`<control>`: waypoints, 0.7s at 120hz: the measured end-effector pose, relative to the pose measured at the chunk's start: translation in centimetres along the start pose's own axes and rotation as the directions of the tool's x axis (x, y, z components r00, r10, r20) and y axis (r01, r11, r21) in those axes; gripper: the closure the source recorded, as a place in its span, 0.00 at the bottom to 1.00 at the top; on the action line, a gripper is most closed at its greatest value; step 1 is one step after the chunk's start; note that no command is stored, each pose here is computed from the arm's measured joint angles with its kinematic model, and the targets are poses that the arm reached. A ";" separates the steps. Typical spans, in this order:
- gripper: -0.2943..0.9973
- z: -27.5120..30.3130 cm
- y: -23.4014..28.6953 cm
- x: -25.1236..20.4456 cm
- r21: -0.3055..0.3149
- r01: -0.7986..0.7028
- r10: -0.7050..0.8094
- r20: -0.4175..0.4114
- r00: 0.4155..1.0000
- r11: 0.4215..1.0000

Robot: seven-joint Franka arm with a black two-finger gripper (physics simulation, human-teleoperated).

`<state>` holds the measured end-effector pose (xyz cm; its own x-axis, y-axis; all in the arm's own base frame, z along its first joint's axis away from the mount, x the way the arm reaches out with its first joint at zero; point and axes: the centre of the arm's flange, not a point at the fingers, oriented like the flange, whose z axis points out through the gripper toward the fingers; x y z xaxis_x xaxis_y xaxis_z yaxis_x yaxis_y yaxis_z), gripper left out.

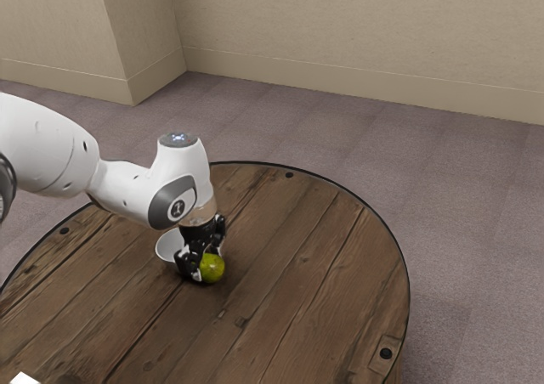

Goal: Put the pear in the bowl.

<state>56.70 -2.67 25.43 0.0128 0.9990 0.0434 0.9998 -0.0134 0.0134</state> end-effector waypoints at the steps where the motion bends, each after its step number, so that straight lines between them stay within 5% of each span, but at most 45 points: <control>1: 0.39 0.0 0.0 0.0 0.001 0.002 -0.002 0.000 1.000 1.000; 65: 0.51 -4.0 0.1 -0.1 -0.024 0.083 -0.082 0.021 0.996 0.996; 84: 0.52 -6.6 0.3 4.0 -0.056 0.166 -0.164 0.039 0.986 0.985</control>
<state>56.95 1.01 32.17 -0.1508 0.9886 0.0014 0.9857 0.1502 0.0761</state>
